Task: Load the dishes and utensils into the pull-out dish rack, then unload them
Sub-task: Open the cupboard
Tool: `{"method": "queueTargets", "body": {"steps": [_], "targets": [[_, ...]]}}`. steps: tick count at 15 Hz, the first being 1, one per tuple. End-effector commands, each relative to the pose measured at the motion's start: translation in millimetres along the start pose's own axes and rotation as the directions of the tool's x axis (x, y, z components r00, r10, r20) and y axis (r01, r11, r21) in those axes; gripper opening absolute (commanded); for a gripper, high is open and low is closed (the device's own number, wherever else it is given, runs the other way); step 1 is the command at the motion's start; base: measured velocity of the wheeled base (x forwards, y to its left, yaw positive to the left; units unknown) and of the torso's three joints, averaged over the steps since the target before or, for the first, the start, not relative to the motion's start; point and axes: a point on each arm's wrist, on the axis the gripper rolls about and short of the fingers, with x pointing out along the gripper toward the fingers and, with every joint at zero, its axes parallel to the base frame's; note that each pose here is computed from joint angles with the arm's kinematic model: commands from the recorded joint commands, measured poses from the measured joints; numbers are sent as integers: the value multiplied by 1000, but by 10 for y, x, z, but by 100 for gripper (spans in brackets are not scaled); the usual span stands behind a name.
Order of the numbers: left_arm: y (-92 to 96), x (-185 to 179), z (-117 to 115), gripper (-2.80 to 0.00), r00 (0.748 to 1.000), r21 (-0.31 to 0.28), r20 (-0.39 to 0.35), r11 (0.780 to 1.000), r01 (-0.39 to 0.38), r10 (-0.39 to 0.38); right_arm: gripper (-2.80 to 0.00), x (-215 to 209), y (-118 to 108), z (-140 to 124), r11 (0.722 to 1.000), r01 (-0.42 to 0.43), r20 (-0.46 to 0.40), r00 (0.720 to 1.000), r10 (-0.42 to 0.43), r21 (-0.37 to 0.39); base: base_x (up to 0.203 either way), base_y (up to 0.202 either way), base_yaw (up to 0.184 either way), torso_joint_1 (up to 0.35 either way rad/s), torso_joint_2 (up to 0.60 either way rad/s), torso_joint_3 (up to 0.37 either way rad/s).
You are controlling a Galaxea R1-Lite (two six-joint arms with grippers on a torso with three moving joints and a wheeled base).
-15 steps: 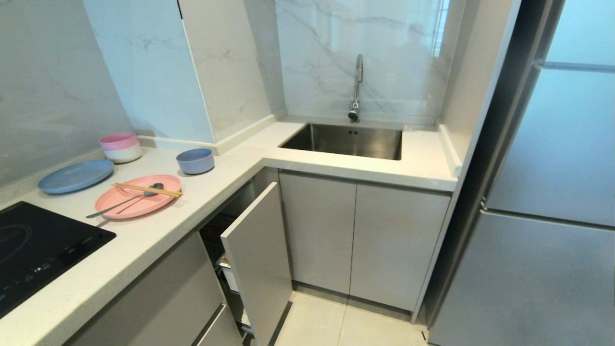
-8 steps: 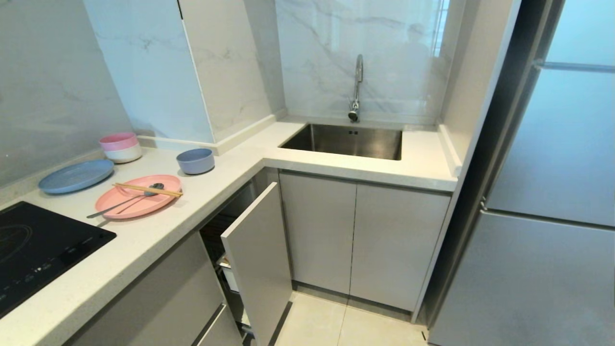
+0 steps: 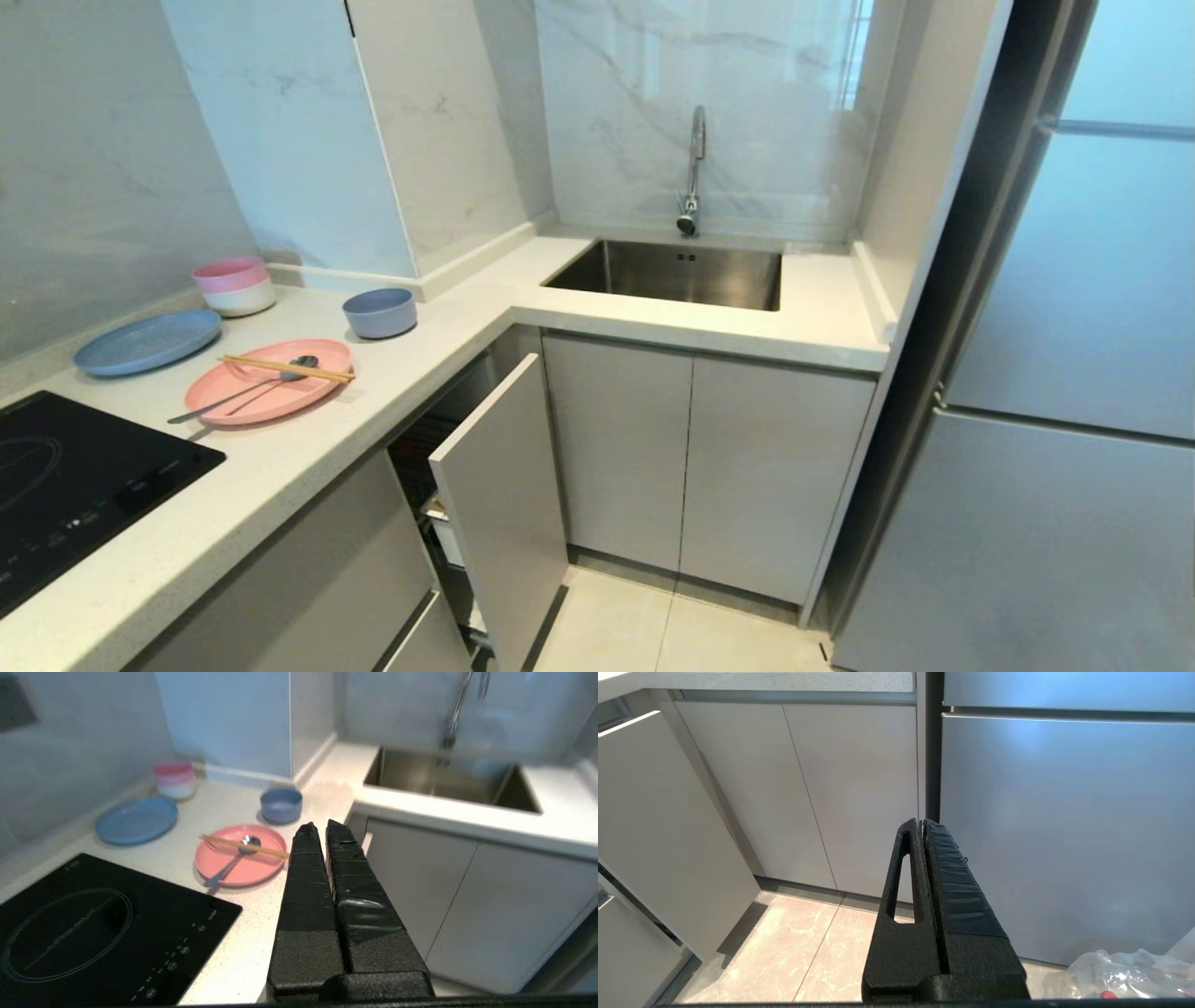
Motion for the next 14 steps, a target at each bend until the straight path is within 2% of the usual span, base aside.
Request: {"method": "queueTargets", "body": {"steps": [1, 5, 8, 9, 11, 14], "targets": [[-129, 656, -18, -280, 989, 28, -148, 1000, 13, -9, -280, 1, 0, 1, 1000, 0, -1, 1000, 0, 0, 0, 0, 0, 0, 0, 0], [-282, 1350, -197, -280, 952, 42, -304, 998, 40, -25, -280, 1, 0, 1, 1000, 0, -1, 1000, 0, 0, 0, 0, 0, 0, 0, 0], [-409, 1893, -396, -280, 903, 38, -424, 995, 94, -69, -280, 1, 0, 1, 1000, 0, -1, 1000, 0, 0, 0, 0, 0, 0, 0, 0], [-448, 2048, -482, -280, 877, 35, -474, 993, 115, -85, -280, 1, 0, 1, 1000, 0, -1, 1000, 0, 0, 0, 0, 0, 0, 0, 0], [-525, 2330, -677, -280, 806, 21, -581, 987, 158, -116, -280, 1, 0, 1, 1000, 0, -1, 1000, 0, 0, 0, 0, 0, 0, 0, 0], [-639, 2733, -929, -280, 688, -24, -705, 975, 219, -172, -280, 1, 0, 1, 1000, 0, -1, 1000, 0, 0, 0, 0, 0, 0, 0, 0]]}}
